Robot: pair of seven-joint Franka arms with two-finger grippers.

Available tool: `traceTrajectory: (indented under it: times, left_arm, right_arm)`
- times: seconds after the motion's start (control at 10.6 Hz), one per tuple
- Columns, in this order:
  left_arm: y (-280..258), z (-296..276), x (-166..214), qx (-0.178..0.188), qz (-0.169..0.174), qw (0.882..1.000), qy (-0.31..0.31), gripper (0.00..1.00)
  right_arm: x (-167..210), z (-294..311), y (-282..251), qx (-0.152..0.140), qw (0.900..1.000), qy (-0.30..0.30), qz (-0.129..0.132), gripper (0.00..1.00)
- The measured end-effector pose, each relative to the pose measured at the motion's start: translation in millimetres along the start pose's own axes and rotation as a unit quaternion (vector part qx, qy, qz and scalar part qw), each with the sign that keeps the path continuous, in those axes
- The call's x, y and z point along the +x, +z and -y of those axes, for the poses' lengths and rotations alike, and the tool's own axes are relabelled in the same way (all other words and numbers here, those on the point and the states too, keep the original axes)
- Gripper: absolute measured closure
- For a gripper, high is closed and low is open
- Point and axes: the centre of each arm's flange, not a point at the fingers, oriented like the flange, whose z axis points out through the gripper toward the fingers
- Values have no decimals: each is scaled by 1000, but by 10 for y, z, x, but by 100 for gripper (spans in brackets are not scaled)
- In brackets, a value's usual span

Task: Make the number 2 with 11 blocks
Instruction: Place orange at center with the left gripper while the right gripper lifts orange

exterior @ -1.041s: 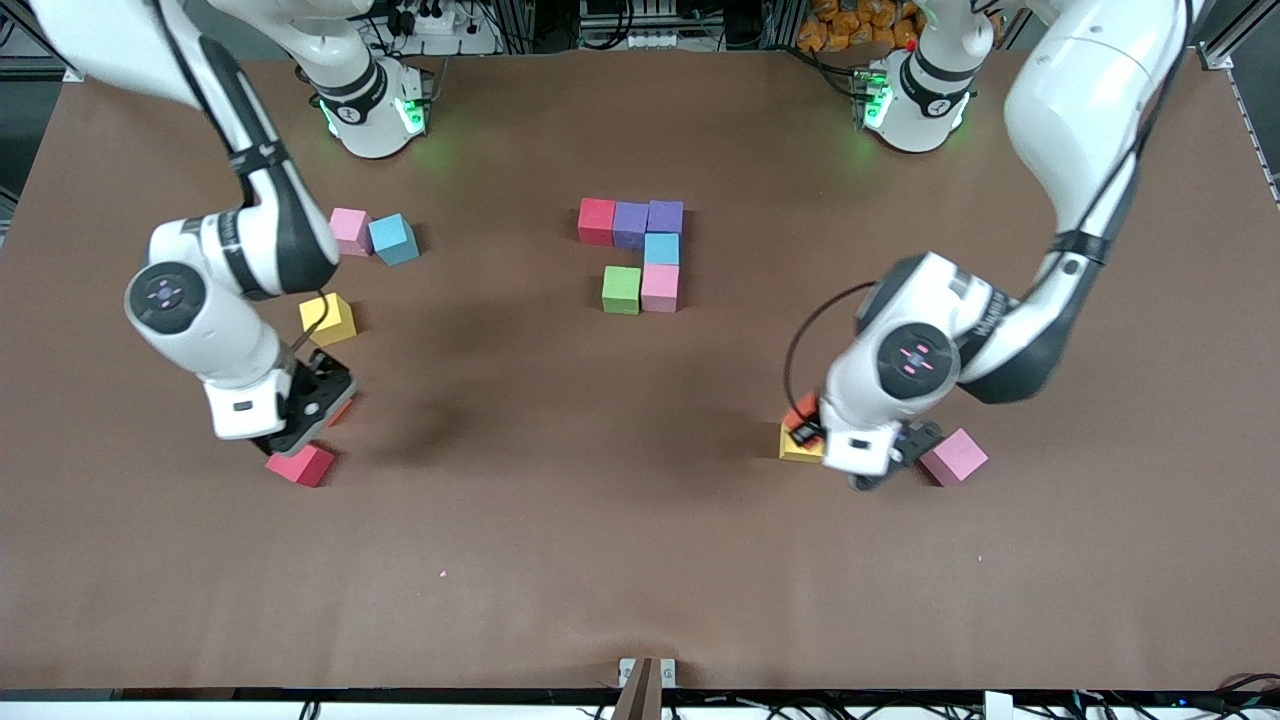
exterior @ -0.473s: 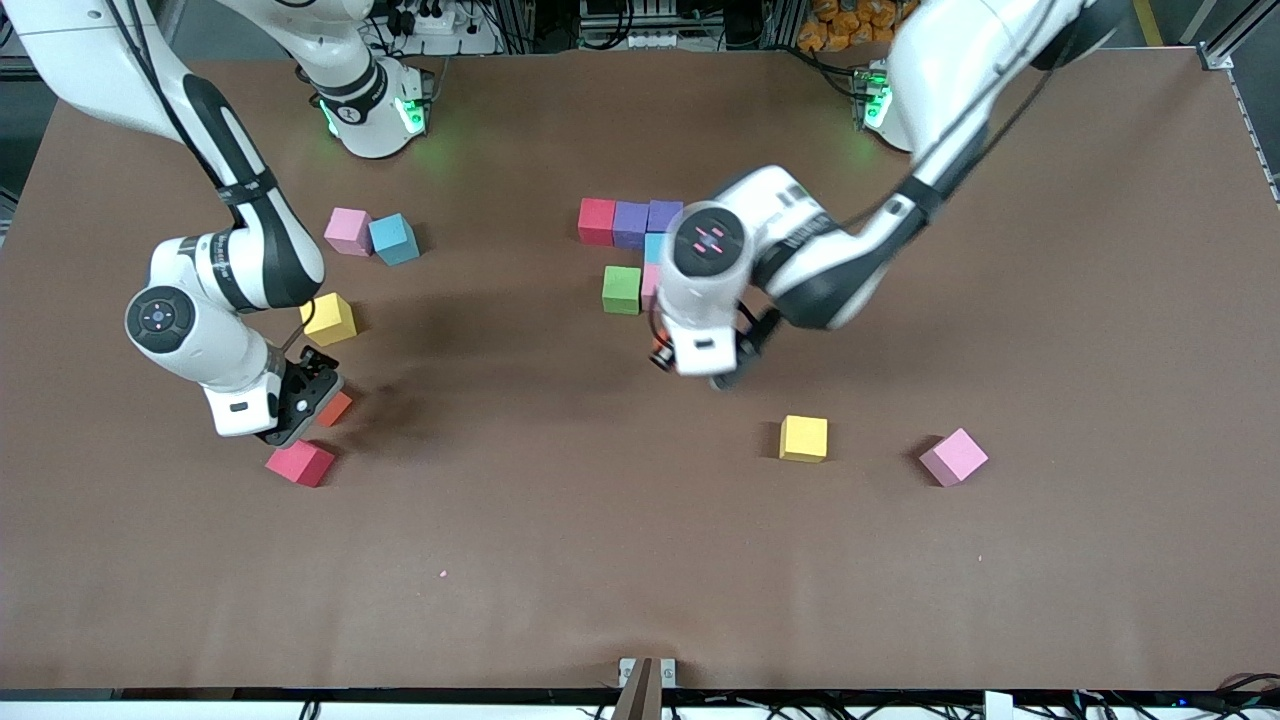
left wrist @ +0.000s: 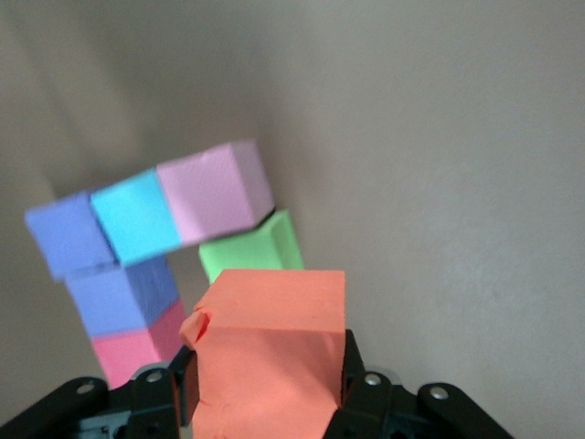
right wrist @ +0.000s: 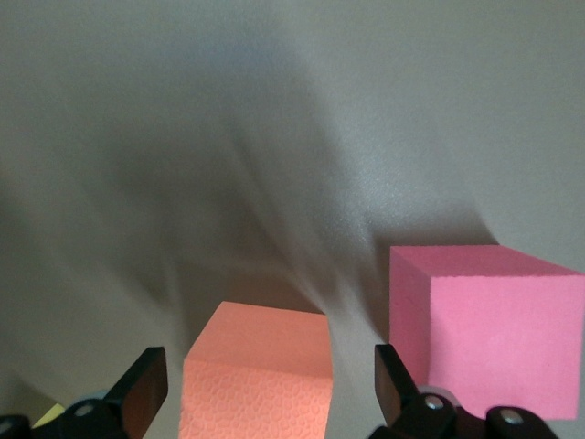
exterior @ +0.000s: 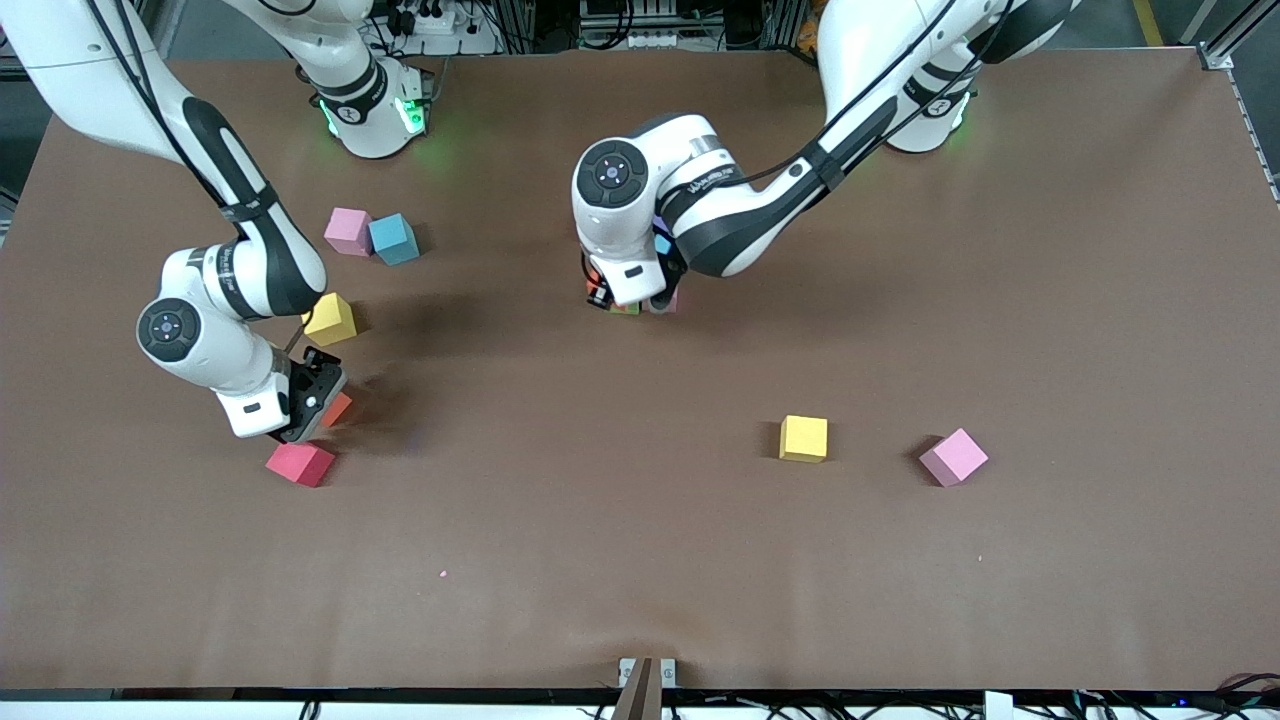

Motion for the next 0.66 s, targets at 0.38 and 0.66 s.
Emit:
traceTrajectory:
  times: [0.38,0.66]
  left_arm:
    - [261,91,-379,-21,37,995,-87,41]
    - [676,145,-655,-48,58,989,-124,41]
  right_arm:
    - [-156,-9,83,9,1000,12,4,0]
    - [-248,25,165,18,999,41,8,0]
